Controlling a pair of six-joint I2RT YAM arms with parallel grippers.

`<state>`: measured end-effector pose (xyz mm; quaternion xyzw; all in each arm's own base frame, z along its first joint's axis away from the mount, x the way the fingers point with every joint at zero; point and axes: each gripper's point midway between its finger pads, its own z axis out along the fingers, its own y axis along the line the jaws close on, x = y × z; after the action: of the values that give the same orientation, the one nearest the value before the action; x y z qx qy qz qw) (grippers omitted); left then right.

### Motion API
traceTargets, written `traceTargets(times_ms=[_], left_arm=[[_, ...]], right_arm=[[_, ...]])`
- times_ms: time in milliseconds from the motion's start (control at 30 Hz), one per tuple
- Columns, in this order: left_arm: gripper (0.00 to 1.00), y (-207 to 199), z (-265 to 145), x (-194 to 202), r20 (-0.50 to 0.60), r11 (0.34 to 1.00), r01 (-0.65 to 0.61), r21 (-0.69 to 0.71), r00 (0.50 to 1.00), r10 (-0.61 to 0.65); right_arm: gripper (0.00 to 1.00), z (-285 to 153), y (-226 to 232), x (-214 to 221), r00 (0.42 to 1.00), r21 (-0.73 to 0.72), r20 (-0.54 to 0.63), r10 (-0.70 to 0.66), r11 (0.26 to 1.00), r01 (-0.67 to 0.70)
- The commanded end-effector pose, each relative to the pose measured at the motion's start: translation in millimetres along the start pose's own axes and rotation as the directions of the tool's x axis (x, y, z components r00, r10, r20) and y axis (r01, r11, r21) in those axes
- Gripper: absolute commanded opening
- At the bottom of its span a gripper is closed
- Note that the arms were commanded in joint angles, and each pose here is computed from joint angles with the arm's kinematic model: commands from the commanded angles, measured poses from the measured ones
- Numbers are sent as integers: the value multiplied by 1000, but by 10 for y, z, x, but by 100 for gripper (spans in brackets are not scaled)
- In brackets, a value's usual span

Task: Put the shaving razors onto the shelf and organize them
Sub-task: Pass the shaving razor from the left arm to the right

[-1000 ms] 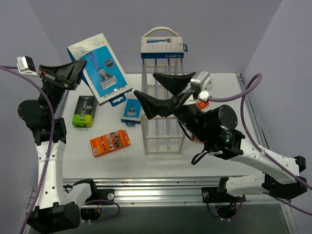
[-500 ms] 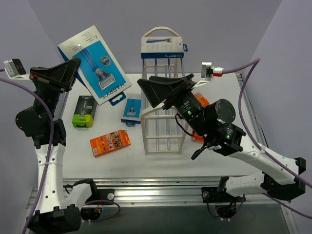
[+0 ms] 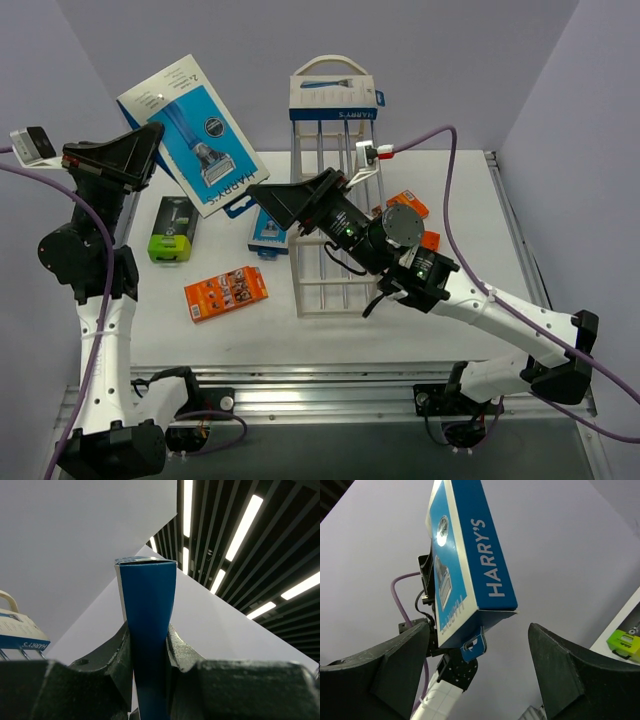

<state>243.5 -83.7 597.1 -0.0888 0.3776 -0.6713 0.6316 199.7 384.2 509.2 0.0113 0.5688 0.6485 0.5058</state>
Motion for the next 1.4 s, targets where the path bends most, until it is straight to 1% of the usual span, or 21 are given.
traceTargets(times_ms=[0,300,367,533,733,933,1000,1033,1133,1167,1200,1233,1267,1300,1333,1367], left_arm=[[2,-270,-29,-38,35,995,-32,95,999,29],[2,-187,-88,-43,55,995,-14,98,998,9],[2,-189,-102,-49,62,994,4,106,998,-11],[2,-189,-122,-32,63,992,21,121,998,-29],[2,-149,-166,22,50,993,31,110,998,-37],[2,-43,-254,94,43,995,54,86,997,-58],[2,-18,-283,104,47,995,58,79,997,-62],[2,-9,-288,110,47,995,59,76,997,-63],[2,23,-297,121,42,996,60,68,997,-63],[4,21,-304,129,39,996,61,69,997,-64],[13,41,-310,134,38,996,63,65,997,-65],[20,31,-319,143,36,996,62,70,997,-65],[29,18,-334,148,37,996,60,73,997,-63],[41,12,-343,150,38,995,60,76,997,-63],[66,39,-363,157,39,995,63,70,997,-66],[76,29,-377,168,38,995,60,73,997,-63]], right_arm=[[76,-4,371,-183,997,-151,46,58,987,-51],[76,147,414,-72,994,-200,28,105,975,-97],[75,165,436,-18,995,-219,5,101,971,-97],[73,223,434,20,994,-238,11,104,966,-99],[68,261,457,-1,994,-256,33,108,962,-96],[59,289,460,3,993,-256,46,109,962,-94],[44,290,483,12,992,-262,44,117,960,-101],[34,290,493,23,992,-264,41,119,959,-104],[18,303,519,-2,990,-256,60,125,961,-106],[10,308,522,8,990,-252,57,125,962,-107],[6,308,520,-6,990,-248,63,124,963,-105],[0,304,517,-14,991,-245,66,118,964,-99],[0,290,526,-34,991,-242,67,117,965,-97],[0,279,514,-40,991,-235,70,112,967,-93],[0,269,497,-66,991,-225,82,102,971,-81],[0,230,507,-129,991,-218,96,95,973,-72]])
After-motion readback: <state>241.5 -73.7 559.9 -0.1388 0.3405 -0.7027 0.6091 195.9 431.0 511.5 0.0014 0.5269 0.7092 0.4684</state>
